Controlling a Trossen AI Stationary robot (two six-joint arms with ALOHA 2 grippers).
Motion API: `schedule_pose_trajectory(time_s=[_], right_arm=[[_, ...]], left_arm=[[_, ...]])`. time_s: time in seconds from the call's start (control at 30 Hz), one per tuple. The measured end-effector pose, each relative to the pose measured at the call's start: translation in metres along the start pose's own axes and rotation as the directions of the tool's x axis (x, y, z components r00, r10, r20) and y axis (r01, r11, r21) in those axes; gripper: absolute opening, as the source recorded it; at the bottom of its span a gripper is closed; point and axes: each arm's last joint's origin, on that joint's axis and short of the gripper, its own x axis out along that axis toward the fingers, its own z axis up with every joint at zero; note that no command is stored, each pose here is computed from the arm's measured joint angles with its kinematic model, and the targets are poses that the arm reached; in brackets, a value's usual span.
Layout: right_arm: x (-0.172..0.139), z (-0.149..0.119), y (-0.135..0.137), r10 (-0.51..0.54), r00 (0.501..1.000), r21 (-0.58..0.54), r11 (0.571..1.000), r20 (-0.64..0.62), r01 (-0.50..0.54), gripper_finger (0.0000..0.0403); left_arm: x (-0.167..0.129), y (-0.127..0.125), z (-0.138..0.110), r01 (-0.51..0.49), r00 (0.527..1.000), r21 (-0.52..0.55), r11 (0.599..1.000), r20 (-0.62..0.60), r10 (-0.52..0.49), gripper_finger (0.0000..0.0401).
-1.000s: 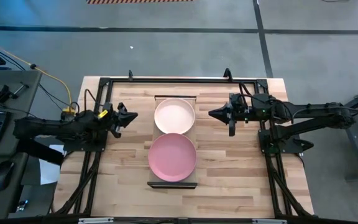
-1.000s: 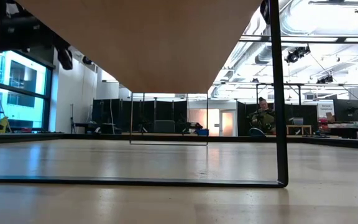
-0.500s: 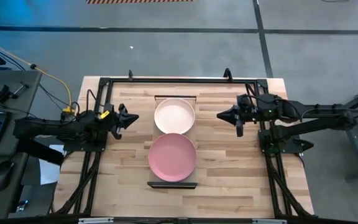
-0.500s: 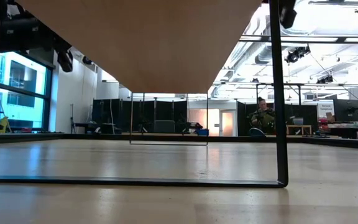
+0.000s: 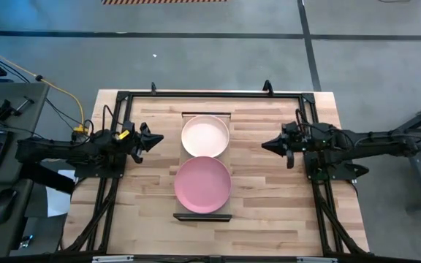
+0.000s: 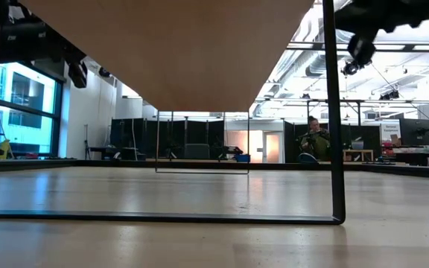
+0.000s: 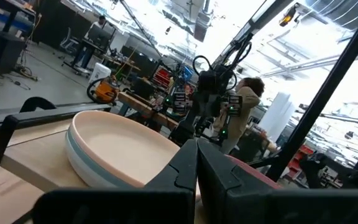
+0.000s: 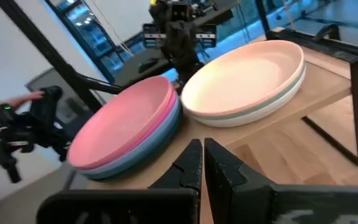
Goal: Place and stack plates onto a shelf
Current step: Return to Home Position
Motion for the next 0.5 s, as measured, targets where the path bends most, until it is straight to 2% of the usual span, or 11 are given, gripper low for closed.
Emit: schedule_pose_trajectory(time_s=[0.33, 0.5], right_arm=[[-0.039, -0.011, -0.008, 0.042, 0.982, 0.008, 0.999, 0.182, -0.044, 0.0], [-0.047, -0.011, -0.008, 0.061, 0.974, -0.045, 0.998, 0.22, -0.053, 0.0]], left_arm=[[-0.011, -0.002, 0.007, 0.022, 0.999, -0.004, 1.0, 0.041, -0.022, 0.0001], [-0.018, -0.003, 0.009, 0.031, 0.998, -0.005, 1.0, 0.057, -0.03, 0.0001]])
